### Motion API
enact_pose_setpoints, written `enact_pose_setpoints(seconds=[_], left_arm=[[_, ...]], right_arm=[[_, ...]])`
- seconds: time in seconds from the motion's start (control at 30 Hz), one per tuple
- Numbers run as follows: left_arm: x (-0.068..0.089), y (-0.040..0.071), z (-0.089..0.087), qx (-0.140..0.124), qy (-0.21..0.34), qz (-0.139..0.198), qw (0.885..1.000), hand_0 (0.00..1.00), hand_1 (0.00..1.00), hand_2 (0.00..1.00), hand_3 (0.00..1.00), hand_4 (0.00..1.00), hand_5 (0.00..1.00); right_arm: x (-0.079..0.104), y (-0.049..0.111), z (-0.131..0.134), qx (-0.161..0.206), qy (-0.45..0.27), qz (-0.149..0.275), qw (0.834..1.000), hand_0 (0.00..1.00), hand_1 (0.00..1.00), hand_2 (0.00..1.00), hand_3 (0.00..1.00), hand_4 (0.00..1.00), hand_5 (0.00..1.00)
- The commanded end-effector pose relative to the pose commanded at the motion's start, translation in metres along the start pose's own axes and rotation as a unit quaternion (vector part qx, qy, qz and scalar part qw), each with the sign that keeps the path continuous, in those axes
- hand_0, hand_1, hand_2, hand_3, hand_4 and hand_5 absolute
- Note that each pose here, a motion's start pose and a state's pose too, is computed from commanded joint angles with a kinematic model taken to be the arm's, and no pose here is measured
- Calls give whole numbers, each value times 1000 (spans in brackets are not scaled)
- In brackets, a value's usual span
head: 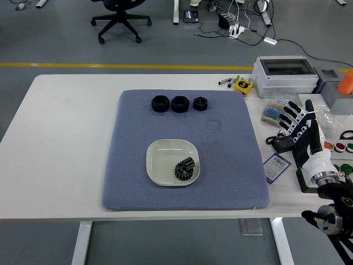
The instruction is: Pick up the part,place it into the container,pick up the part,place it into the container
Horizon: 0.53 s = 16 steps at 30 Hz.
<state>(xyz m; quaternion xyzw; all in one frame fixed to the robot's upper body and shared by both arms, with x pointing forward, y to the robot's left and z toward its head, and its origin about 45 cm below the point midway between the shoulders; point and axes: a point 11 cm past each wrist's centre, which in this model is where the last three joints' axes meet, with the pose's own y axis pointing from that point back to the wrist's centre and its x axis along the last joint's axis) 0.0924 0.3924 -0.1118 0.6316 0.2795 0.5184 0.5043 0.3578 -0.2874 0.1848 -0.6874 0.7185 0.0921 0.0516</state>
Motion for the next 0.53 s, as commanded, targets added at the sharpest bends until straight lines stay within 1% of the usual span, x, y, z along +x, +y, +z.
enact_pose_setpoints(seconds=[0.33,0.53], left_arm=[[-1,0,3,-3,2,0,1000,740,690,627,581,636,619],[-1,0,3,-2,1,0,1000,740,690,627,581,636,619]], right_arm=[[2,0,-1,3,-2,5,1000,849,806,840,845,998,998],[-1,1,1,6,-4,2,1000,849,806,840,845,998,998]])
